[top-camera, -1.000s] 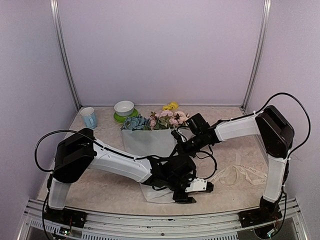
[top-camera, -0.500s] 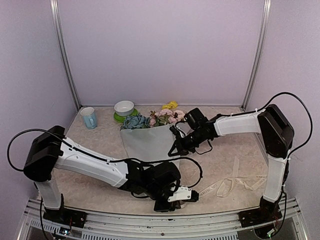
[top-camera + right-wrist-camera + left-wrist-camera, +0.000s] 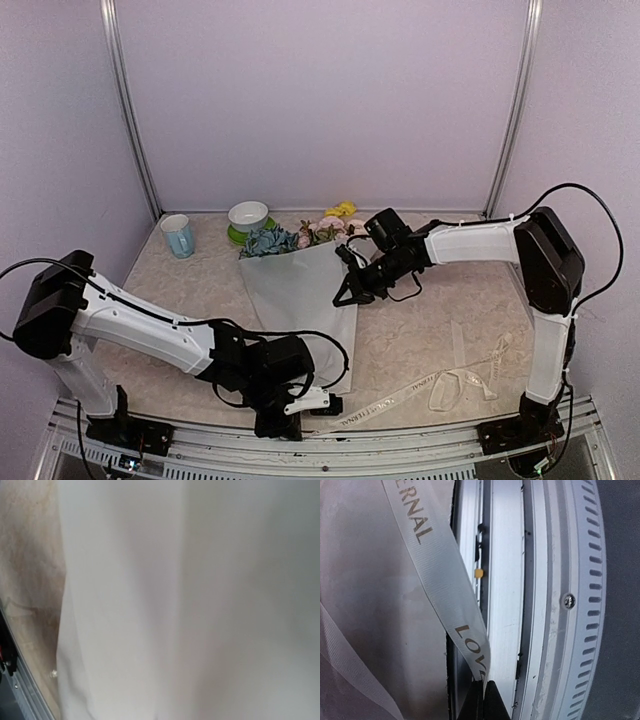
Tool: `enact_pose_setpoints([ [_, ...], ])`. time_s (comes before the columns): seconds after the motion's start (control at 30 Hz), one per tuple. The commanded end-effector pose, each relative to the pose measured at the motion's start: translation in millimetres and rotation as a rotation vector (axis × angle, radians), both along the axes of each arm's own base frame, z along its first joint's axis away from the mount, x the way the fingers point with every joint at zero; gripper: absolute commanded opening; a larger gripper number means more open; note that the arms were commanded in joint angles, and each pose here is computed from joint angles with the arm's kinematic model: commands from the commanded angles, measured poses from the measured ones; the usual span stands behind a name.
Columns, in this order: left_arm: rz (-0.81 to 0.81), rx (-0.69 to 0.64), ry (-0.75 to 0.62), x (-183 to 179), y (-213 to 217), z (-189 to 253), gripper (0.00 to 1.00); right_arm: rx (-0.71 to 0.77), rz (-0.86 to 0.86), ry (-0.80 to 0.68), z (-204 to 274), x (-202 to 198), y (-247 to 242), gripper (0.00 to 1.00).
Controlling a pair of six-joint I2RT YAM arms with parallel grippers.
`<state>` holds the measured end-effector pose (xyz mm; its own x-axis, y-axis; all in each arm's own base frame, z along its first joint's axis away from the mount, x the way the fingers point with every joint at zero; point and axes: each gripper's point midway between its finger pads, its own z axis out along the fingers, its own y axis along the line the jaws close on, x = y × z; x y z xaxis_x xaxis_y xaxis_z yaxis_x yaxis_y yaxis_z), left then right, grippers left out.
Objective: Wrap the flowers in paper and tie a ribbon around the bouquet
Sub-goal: Cross the ribbon over the folded bouquet, then pick up the ribbon from the center of the board.
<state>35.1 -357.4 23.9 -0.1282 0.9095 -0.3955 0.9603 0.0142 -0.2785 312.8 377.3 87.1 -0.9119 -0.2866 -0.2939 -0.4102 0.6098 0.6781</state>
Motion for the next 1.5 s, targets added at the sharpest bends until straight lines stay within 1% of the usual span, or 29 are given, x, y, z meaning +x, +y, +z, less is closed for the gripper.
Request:
enact_pose_setpoints([
  [0.0,0.088,0.053,0.078,3.9,7.4,-1.6,0.00,0.011,0.003,-0.017,8.1,10.2,-0.5,0.00],
  [0.07,0.160,0.067,0.078,20.8,10.6,-4.7,0.00,0.006,0.002,-0.025,10.8,15.2,-2.0,0.00],
  [0.2,0.447,0.105,0.076,80.9,36.1,-14.0,0.00,-0.015,-0.011,-0.032,13.6,16.8,-11.9,0.00],
  [0.3,0.651,0.064,0.009,130.7,56.7,-4.1,0.00,-0.025,-0.027,-0.029,14.8,14.9,-21.1,0.00],
  [0.37,0.761,0.007,-0.002,155.8,66.8,7.3,0.00,-0.029,-0.032,-0.031,15.2,13.0,-24.9,0.00],
  [0.43,0.833,-0.035,-0.014,175.8,74.4,12.9,0.00,-0.030,-0.032,-0.029,15.1,10.4,-26.7,0.00],
  [0.47,0.859,-0.034,-0.017,182.4,79.7,11.3,0.00,-0.030,-0.033,-0.029,15.7,9.8,-27.2,0.00],
  [0.57,0.928,0.017,-0.021,197.9,100.8,-2.3,0.00,-0.035,-0.038,-0.033,17.0,10.1,-29.8,0.00],
  [0.63,1.007,0.027,-0.074,217.4,118.2,-5.0,0.00,-0.038,-0.036,-0.026,15.2,6.4,-31.5,0.00],
  [0.7,1.139,-0.019,-0.113,248.4,139.6,5.1,0.00,-0.029,-0.032,-0.025,12.7,2.0,-33.1,0.00],
  [0.77,1.222,-0.105,-0.146,270.8,150.2,24.8,0.00,-0.028,-0.032,-0.015,8.1,-3.4,-35.9,0.00],
  [0.87,1.315,-0.153,-0.291,295.8,172.1,57.8,0.00,-0.030,-0.047,0.011,-1.0,-12.2,-40.9,0.00],
  [1.03,1.438,-0.210,-0.467,321.1,215.3,115.1,0.00,-0.001,-0.048,0.046,-12.3,-30.8,-37.3,0.00],
  [1.17,1.526,-0.228,-0.623,327.2,249.9,158.2,0.00,0.002,-0.037,0.067,-23.0,-42.0,-29.1,0.00],
  [1.23,1.535,-0.242,-0.682,328.1,259.8,179.3,0.00,0.007,-0.033,0.076,-26.1,-47.3,-26.1,0.00],
  [1.37,1.492,-0.309,-0.738,329.0,257.7,221.7,0.00,0.011,-0.029,0.086,-30.7,-55.0,-19.7,0.00],
  [1.47,1.429,-0.420,-0.731,328.6,237.7,257.3,0.00,0.006,-0.017,0.090,-34.0,-60.0,-13.8,0.00],
])
